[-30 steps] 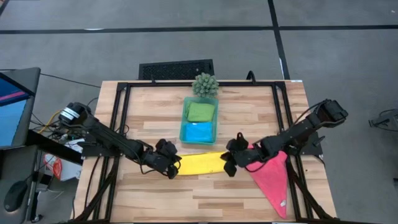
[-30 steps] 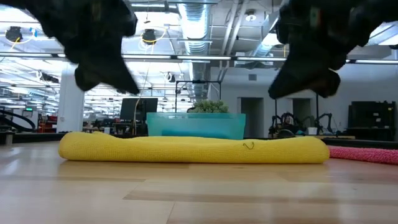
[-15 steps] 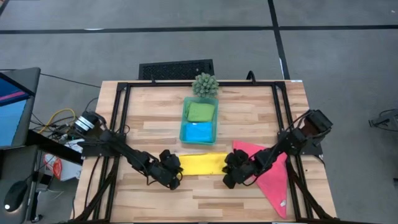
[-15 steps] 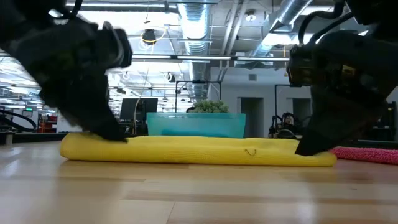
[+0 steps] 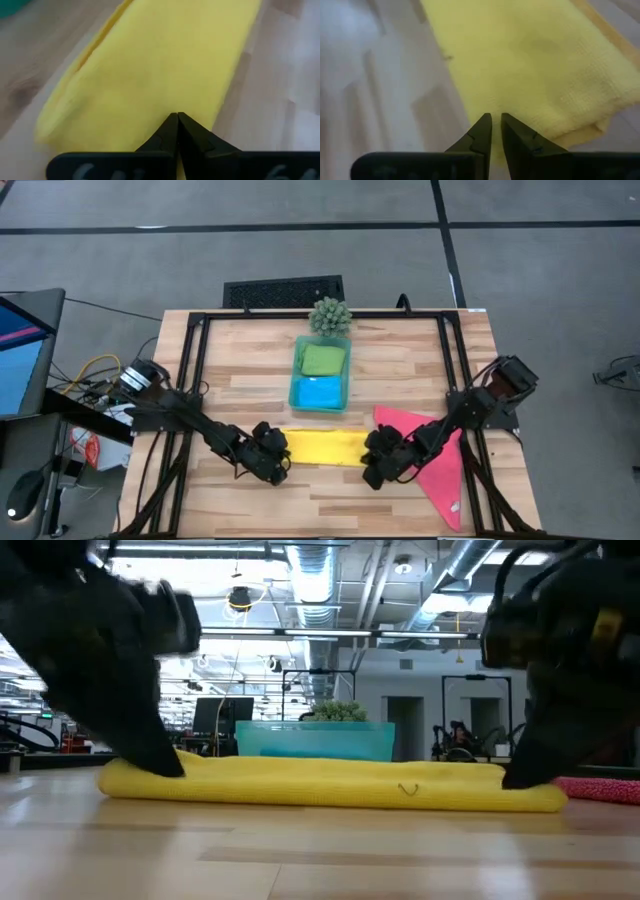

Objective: Fold microfiber towels
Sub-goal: Fold the yellow micro fiber cloth

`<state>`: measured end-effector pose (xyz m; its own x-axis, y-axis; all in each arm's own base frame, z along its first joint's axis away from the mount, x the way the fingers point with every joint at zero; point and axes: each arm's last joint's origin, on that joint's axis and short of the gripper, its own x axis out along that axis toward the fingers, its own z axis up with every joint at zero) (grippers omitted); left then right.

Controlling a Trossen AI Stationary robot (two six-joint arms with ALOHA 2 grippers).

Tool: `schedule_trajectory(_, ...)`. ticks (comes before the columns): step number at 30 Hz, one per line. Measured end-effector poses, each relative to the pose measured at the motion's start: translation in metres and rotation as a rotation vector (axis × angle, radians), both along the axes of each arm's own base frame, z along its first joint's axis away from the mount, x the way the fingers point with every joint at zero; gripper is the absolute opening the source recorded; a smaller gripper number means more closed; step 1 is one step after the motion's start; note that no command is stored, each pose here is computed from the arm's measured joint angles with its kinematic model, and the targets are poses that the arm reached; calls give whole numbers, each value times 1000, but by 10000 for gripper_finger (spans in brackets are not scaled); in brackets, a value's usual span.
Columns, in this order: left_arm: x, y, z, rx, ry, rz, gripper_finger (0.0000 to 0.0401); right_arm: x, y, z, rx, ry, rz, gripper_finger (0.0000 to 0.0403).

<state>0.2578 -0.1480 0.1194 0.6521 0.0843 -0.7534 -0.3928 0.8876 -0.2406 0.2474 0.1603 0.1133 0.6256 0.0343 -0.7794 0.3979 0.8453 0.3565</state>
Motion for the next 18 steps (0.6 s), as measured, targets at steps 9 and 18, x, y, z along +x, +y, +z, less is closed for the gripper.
schedule_trajectory(9, 10, -5, 69, 26, -365, 94, 0, -2, -2, 42, -67, -204, -48, 67)
schedule_trajectory(18, 61, 33, 34, 61, -305, 60, 0, 13, -23, 22, -160, -149, -136, 67)
